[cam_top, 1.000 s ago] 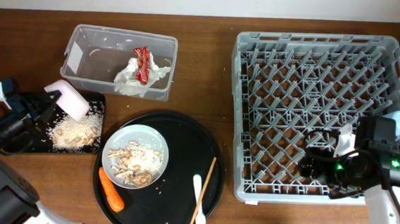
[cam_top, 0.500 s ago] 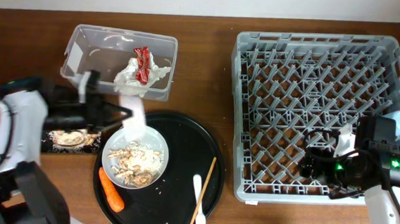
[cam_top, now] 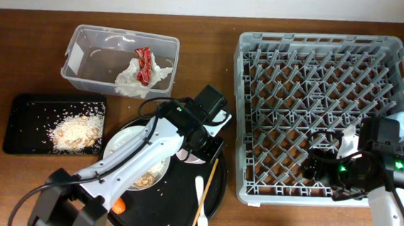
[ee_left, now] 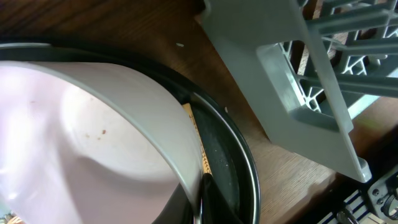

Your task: Sort waste into correct bins and load items into the dishwasher rack

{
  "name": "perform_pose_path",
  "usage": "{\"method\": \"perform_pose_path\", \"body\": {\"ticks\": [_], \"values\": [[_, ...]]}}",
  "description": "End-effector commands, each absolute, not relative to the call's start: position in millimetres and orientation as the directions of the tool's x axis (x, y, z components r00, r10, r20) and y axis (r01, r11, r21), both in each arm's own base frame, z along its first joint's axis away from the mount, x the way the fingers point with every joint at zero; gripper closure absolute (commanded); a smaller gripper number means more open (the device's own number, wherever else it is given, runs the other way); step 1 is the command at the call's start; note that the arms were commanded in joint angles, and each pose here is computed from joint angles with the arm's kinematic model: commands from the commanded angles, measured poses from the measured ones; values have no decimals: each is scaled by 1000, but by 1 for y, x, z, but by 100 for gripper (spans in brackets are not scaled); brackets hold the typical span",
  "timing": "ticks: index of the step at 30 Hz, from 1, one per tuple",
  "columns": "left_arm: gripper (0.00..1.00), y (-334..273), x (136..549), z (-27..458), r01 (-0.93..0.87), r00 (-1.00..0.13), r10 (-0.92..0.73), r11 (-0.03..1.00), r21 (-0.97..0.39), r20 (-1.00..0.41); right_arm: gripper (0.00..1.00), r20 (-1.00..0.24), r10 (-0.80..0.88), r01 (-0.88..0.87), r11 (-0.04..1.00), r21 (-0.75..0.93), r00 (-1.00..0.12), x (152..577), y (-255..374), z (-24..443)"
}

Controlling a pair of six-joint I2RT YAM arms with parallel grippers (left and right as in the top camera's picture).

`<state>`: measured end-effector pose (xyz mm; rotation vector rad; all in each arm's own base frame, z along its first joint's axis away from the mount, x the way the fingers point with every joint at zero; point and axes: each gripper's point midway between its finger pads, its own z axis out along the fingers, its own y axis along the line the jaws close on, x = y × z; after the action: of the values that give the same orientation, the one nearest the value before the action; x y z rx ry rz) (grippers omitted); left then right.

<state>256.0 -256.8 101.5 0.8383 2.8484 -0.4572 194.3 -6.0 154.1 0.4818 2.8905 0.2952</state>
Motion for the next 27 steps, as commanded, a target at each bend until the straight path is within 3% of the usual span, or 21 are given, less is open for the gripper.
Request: {"method": "perform_pose_path", "body": {"ticks": [1, 4, 7, 11, 14, 16, 17, 21, 27], "values": [[94, -250, 251, 88, 536, -843, 501, 812, -232, -194, 9, -160, 338, 297, 926, 234, -927, 193, -4, 154], [89, -246, 246, 76, 533, -846, 503, 814, -230, -176, 9, -160, 338, 297, 926, 234, -927, 193, -4, 154], [54, -246, 246, 77, 533, -846, 504, 814, -231, -176, 9, -155, 338, 298, 925, 237, -928, 192, -3, 154], [51, -209, 270, 110, 446, -890, 411, 876, -185, -198, 9, -207, 294, 223, 925, 306, -933, 201, 9, 179], [45, -111, 297, 150, 170, -961, 120, 967, -191, -250, 9, -356, 122, 4, 949, 316, -927, 215, 39, 234], [39, -57, 299, 159, 0, -968, -47, 982, -191, -245, 10, -398, -17, -152, 938, 312, -917, 218, 72, 245], [36, -24, 295, 158, -115, -964, -155, 975, -188, -216, 10, -408, -145, -286, 906, 310, -901, 217, 105, 243], [27, 27, 286, 156, -291, -929, -323, 939, -185, -179, 13, -336, -452, -532, 822, 204, -826, 228, 187, 196], [26, 26, 284, 151, -295, -930, -327, 936, -190, -167, 10, -259, -515, -561, 813, 155, -817, 287, 237, 115]]}}
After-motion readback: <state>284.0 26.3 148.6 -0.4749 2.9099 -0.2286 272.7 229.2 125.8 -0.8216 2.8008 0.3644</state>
